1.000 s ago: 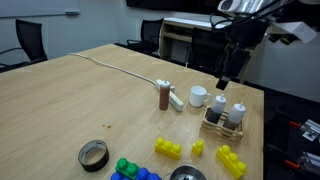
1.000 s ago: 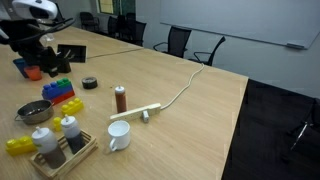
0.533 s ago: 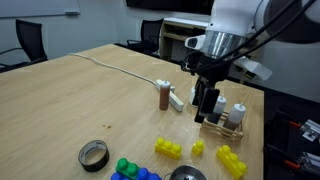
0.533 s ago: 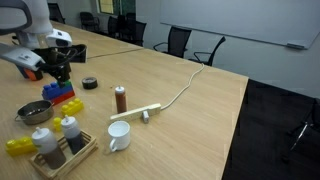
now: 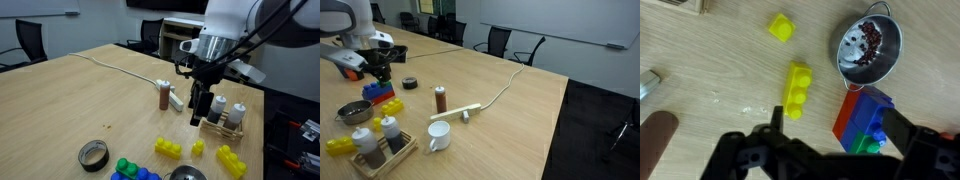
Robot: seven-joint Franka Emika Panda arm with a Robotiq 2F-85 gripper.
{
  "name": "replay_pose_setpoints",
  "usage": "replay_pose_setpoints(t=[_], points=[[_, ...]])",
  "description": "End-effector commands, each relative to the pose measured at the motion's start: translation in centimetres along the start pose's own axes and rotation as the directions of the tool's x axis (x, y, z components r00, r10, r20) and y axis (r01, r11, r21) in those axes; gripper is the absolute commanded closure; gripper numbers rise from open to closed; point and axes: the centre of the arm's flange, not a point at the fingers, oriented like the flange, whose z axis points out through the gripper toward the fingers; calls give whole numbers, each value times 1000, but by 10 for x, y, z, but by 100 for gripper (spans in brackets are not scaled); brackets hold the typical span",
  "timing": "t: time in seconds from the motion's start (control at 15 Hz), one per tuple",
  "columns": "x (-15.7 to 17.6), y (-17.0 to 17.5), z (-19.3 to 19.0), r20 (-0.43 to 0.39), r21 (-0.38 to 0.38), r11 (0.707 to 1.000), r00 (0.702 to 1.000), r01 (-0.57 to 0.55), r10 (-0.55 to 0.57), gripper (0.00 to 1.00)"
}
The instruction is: Take the first yellow lego from the top and place it on the green and blue lego
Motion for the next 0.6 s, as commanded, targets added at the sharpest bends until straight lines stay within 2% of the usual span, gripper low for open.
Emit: replay_pose_setpoints(t=[0.0,0.53], points=[[8,-1,12,15,12,1000,1000,14,-14,0],[34,-9,84,73,-66,990,990,123,-118,0]])
